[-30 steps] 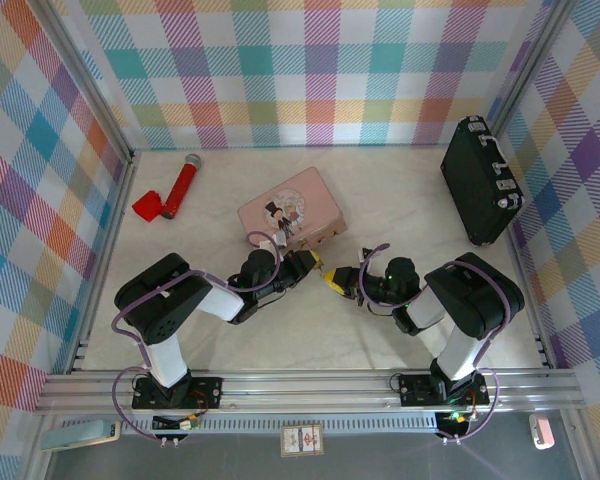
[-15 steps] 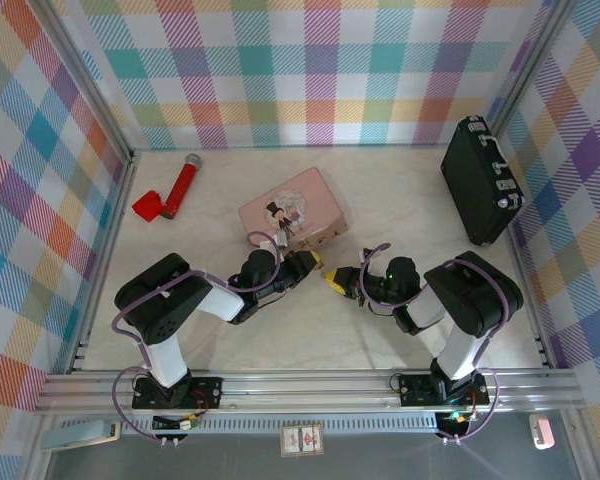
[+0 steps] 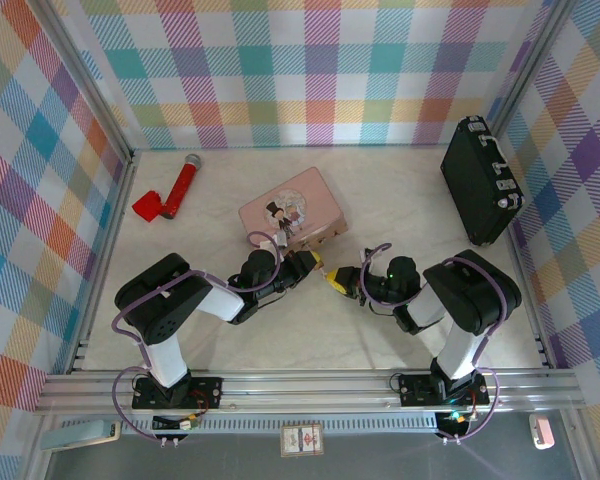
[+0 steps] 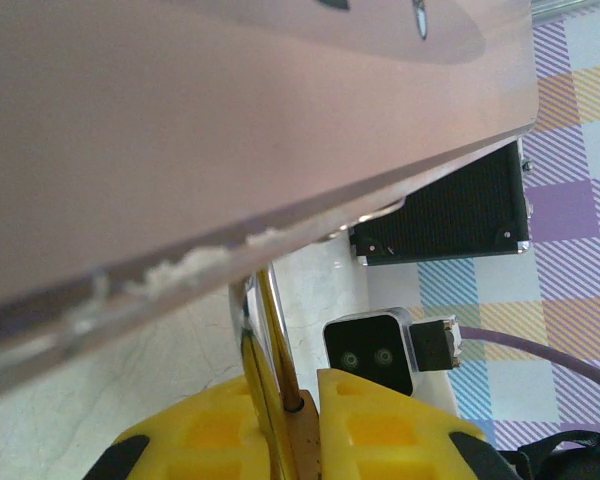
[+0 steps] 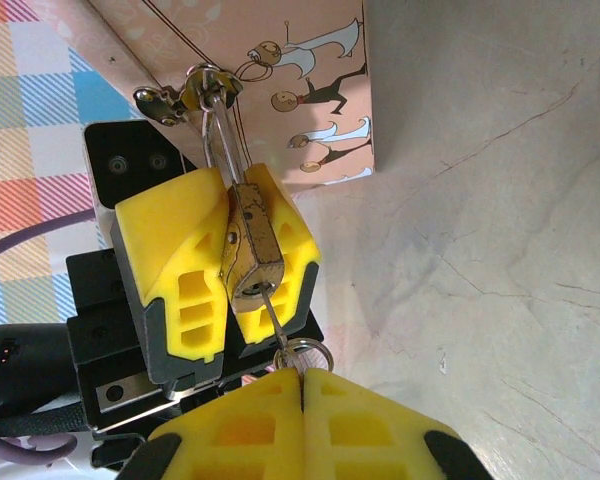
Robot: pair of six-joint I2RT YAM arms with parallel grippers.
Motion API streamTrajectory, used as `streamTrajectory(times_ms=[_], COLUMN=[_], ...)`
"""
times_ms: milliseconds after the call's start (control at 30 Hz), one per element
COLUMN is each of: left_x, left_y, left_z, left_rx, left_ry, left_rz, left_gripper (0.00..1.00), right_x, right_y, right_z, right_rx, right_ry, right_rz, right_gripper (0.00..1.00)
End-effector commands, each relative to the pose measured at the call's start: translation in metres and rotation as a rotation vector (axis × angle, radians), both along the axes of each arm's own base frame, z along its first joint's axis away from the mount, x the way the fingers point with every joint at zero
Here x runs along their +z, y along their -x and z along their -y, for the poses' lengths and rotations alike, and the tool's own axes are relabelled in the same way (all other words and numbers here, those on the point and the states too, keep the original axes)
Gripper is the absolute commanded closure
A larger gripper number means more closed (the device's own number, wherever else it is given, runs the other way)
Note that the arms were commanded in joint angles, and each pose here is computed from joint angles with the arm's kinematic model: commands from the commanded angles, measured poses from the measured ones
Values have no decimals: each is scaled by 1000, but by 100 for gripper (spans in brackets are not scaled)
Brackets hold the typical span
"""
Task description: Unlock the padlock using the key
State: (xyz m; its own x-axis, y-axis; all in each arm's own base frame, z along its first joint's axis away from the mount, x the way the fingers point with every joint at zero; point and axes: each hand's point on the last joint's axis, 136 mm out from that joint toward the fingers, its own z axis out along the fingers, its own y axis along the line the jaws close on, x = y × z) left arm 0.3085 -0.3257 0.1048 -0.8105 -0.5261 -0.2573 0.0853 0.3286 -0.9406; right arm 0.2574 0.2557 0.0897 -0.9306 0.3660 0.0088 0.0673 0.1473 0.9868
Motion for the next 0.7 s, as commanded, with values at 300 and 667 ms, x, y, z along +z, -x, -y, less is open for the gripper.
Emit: streamTrajectory(times_ms=[300,667], left_x=[41,41], left_y=[18,18], left_z=[35,36], left_rx=[-137,-140], left_ry=[142,141], left_rz=[81,79], left_gripper=[100,100], right_x=[30,29], right_y=[-13,-13], right_z=[-2,-2], right_rx=[-15,-16], right_ry=[-54,-54], right_rz=[89,86], right_gripper=[100,100])
